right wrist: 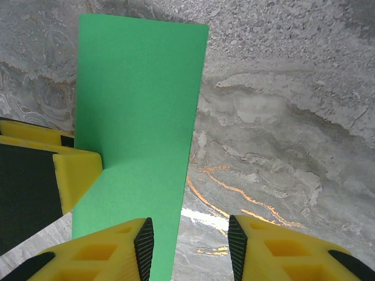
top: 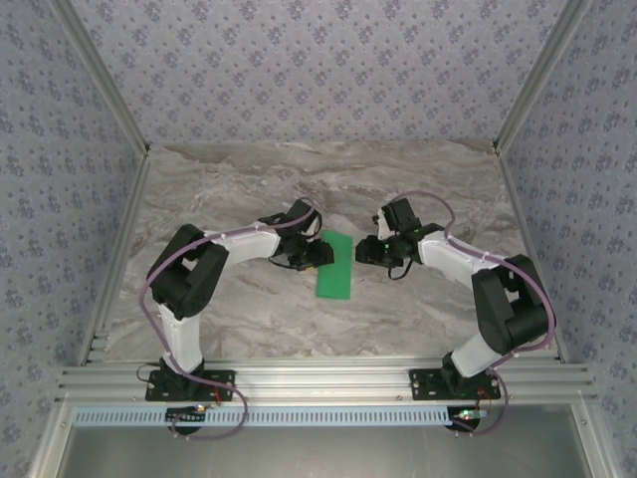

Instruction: Fold a paper plane with a square sheet of paper (fold left side to right side)

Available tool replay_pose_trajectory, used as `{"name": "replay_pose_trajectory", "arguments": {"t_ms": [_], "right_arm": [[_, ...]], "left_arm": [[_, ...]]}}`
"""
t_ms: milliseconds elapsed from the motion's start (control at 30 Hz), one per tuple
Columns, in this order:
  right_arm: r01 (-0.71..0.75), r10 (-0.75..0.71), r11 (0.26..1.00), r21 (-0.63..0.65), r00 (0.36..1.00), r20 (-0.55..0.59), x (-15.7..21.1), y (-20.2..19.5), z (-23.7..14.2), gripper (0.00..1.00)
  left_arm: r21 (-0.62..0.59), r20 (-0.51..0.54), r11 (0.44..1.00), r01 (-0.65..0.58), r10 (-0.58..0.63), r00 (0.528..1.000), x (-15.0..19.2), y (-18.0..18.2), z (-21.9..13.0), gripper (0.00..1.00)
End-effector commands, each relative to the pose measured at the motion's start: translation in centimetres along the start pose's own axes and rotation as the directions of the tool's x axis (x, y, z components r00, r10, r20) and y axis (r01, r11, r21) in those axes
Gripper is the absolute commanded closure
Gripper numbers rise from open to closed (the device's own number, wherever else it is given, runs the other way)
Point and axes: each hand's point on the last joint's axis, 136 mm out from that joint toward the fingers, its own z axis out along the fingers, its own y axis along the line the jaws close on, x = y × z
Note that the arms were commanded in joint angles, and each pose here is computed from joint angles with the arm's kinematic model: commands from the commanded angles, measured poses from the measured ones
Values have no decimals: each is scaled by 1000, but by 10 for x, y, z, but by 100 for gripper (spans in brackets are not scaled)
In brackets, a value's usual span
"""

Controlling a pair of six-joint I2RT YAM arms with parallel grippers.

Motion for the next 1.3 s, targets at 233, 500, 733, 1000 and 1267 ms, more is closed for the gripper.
{"name": "replay_pose_trajectory", "arguments": {"t_ms": [233, 500, 733, 1000, 1267], "right_arm": [[-8, 7, 999, -37, 999, -32, 7, 7, 8, 59], [-26, 17, 993, -115, 997, -77, 11, 24, 28, 82], [-22, 11, 995, -98, 993, -116, 17, 27, 46, 84], [-4, 8, 1000, 23, 981, -193, 35, 5, 60, 84], [-17, 45, 994, 110, 965, -258, 60, -20, 66, 85]], "left_arm": [[-63, -27, 998, -20, 18, 999, 8, 15, 22, 52], [-65, -30, 998, -19, 17, 999, 9, 16, 23, 52], [-65, -27, 998, -18, 17, 999, 9, 15, 23, 52], [-60, -25, 998, -21, 20, 999, 8, 13, 20, 52], [-77, 72, 992, -102, 108, 992, -21, -9, -39, 46]]}}
